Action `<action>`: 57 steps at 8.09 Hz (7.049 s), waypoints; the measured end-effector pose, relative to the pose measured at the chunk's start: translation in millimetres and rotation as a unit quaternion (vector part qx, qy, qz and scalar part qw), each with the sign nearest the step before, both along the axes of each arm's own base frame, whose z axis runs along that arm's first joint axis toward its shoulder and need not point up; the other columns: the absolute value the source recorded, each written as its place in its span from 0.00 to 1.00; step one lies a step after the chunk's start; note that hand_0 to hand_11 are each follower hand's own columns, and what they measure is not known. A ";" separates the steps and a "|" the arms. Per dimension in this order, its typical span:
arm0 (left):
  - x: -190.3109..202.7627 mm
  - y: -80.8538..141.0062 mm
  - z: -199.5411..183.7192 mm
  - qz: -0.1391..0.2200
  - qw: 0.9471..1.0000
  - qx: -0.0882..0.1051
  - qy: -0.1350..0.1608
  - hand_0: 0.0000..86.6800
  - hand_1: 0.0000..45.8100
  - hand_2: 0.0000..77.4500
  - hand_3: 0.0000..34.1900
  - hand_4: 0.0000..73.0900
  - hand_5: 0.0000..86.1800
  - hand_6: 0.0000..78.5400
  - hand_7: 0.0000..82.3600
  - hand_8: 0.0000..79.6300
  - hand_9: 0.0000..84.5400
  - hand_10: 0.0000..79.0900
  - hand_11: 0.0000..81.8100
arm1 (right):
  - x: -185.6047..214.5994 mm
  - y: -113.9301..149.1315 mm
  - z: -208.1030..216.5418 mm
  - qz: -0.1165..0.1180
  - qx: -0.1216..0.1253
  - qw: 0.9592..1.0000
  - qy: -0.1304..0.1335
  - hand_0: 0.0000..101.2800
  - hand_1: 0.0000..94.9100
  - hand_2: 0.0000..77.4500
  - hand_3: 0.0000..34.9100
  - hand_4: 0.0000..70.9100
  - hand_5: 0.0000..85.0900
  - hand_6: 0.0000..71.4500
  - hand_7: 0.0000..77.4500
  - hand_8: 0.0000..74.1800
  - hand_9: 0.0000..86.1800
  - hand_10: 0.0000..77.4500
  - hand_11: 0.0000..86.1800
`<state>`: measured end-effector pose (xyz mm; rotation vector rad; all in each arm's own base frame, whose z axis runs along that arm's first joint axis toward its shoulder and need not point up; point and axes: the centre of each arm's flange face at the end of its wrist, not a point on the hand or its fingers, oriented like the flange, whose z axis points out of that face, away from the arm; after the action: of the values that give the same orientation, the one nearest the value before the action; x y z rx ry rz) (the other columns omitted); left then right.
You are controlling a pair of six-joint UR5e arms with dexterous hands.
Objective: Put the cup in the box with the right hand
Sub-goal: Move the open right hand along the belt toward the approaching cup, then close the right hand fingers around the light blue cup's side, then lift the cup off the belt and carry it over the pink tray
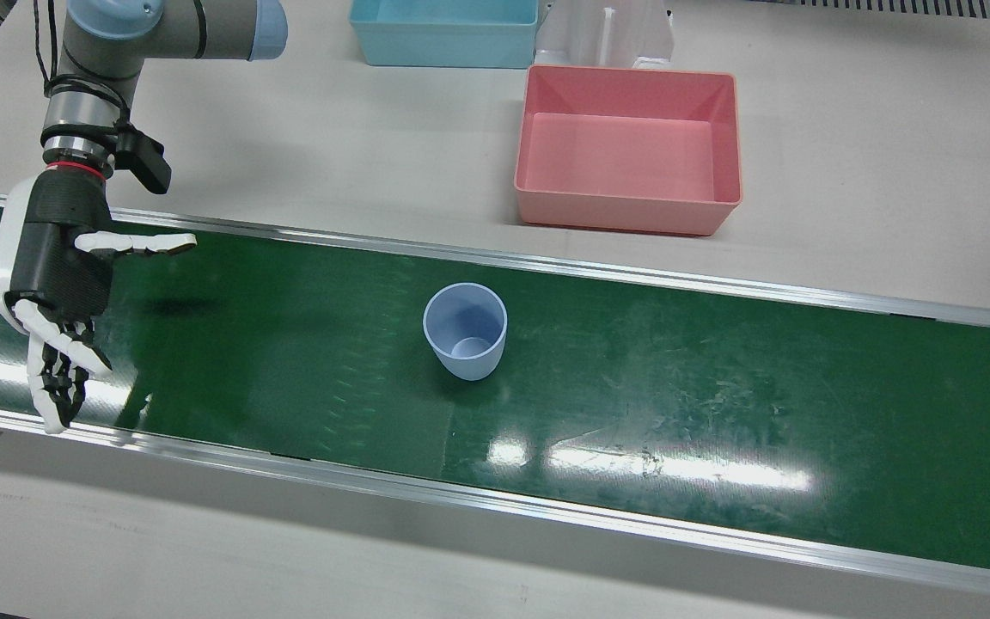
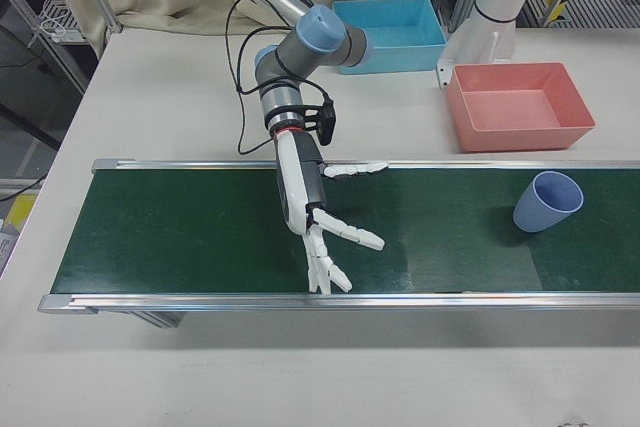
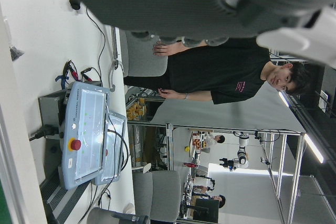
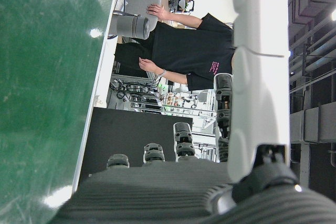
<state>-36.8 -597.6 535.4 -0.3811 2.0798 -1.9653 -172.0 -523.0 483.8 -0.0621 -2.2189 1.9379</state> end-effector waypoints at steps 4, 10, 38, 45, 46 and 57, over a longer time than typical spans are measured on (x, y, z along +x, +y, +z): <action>0.0 0.0 0.0 0.000 1.000 0.000 0.000 0.00 0.01 0.01 0.00 0.00 0.00 0.00 0.00 0.00 0.00 0.00 0.00 | -11.6 1.1 -5.6 -0.009 0.004 1.000 -0.003 0.64 0.17 0.01 0.30 0.28 0.06 0.08 0.23 0.03 0.08 0.01 0.01; 0.1 0.1 -0.3 0.000 1.000 0.000 0.000 0.00 0.01 0.01 0.00 0.00 0.00 0.00 0.00 0.00 0.00 0.00 0.00 | -24.9 0.3 -16.8 -0.013 -0.001 1.000 0.003 0.65 0.14 0.01 0.30 0.30 0.08 0.08 0.23 0.03 0.08 0.00 0.01; 0.5 0.0 -0.3 0.000 1.000 0.000 0.000 0.00 0.01 0.01 0.00 0.00 0.00 0.00 0.00 0.00 0.00 0.00 0.00 | -84.0 20.1 -41.2 0.004 0.036 0.991 0.129 0.60 0.10 0.01 0.30 0.38 0.06 0.13 0.46 0.07 0.18 0.02 0.04; 0.1 0.1 -0.2 0.000 1.000 0.000 0.000 0.00 0.01 0.01 0.00 0.00 0.00 0.00 0.00 0.00 0.00 0.00 0.00 | -87.6 21.4 -40.3 0.001 0.036 0.991 0.127 0.63 0.14 0.01 0.29 0.37 0.08 0.13 0.48 0.07 0.17 0.01 0.05; 0.0 0.0 -0.1 0.000 1.000 0.000 0.000 0.00 0.01 0.01 0.00 0.00 0.00 0.00 0.00 0.00 0.00 0.00 0.00 | -87.2 21.4 -40.5 0.002 0.035 0.992 0.125 0.61 0.30 0.01 0.24 0.35 0.13 0.18 0.60 0.18 0.28 0.06 0.13; 0.2 0.2 -0.6 0.000 1.000 0.000 0.000 0.00 0.01 0.01 0.00 0.00 0.00 0.00 0.00 0.00 0.00 0.00 0.00 | -75.4 55.4 -154.0 -0.033 0.146 0.987 0.057 0.78 0.21 0.52 0.31 0.48 0.24 0.39 0.89 0.54 0.63 0.33 0.51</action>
<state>-36.6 -597.4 534.8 -0.3815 2.0795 -1.9652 -247.4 -467.7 329.9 0.0190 -2.3637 1.5250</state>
